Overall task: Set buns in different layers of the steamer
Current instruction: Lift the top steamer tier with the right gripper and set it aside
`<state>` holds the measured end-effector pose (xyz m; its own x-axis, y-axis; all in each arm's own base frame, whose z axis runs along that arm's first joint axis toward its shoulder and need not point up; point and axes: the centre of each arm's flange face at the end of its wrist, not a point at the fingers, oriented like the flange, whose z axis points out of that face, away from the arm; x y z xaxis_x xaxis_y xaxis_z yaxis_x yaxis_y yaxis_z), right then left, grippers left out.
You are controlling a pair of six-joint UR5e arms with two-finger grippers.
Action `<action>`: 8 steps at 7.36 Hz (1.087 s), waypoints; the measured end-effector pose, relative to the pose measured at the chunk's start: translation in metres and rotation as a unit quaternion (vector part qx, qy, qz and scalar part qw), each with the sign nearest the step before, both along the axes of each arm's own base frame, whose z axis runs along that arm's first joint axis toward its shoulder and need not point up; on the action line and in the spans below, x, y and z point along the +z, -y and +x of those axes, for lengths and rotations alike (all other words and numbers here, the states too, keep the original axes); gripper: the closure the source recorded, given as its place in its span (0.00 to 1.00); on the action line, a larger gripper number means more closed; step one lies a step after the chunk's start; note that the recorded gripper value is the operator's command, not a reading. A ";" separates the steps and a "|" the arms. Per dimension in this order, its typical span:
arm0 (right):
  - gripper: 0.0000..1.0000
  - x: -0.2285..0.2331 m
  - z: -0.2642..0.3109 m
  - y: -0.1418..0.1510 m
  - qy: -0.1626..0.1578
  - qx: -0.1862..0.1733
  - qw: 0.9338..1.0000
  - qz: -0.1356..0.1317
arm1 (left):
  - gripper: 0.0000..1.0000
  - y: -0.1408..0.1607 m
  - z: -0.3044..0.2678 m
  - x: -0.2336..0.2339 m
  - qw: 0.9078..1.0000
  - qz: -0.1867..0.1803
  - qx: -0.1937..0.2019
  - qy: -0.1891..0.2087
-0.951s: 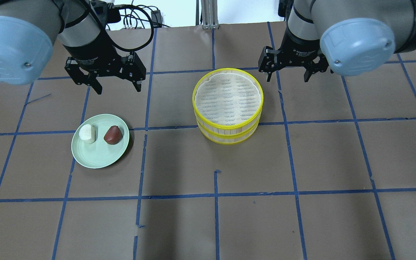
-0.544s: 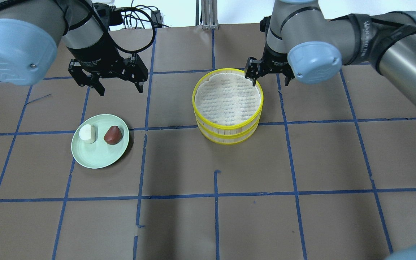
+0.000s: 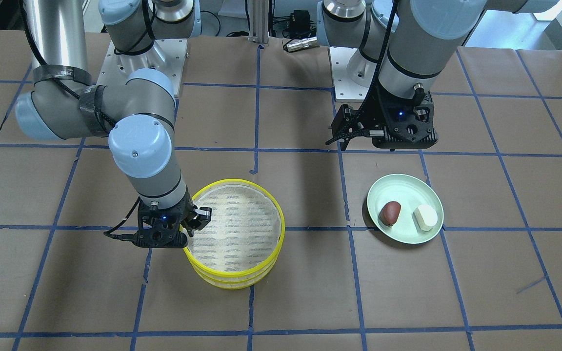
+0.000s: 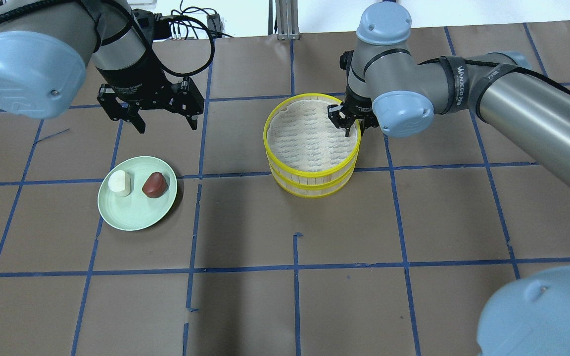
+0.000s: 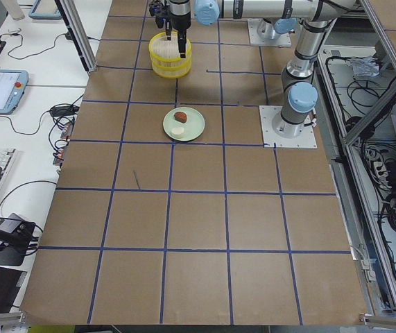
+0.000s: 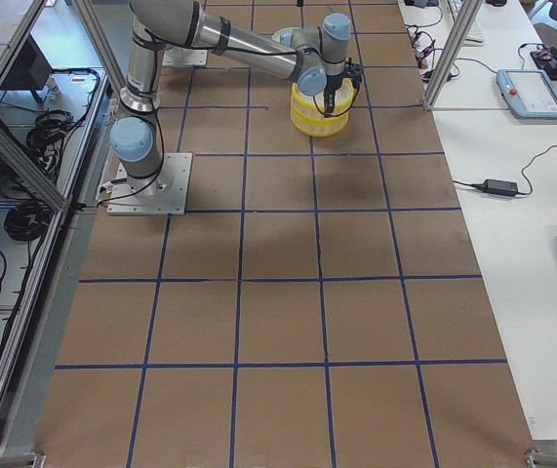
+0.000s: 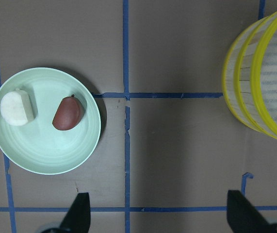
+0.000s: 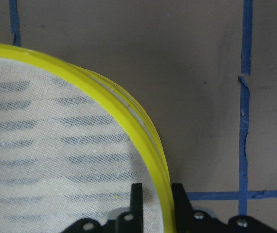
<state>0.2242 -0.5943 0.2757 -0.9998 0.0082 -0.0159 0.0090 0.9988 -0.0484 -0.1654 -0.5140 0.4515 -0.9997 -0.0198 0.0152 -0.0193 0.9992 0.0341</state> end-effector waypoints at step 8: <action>0.89 0.133 -0.084 -0.035 -0.021 -0.001 1.000 0.017 | 0.00 0.022 0.142 -0.026 1.000 0.017 0.001 0.020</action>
<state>0.1404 -0.5591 0.4086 -0.9996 0.0094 0.0267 0.0090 0.9998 -0.0149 -0.0231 -0.5357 0.4250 -0.9994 -0.0221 -0.0254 -0.0237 0.9975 0.0667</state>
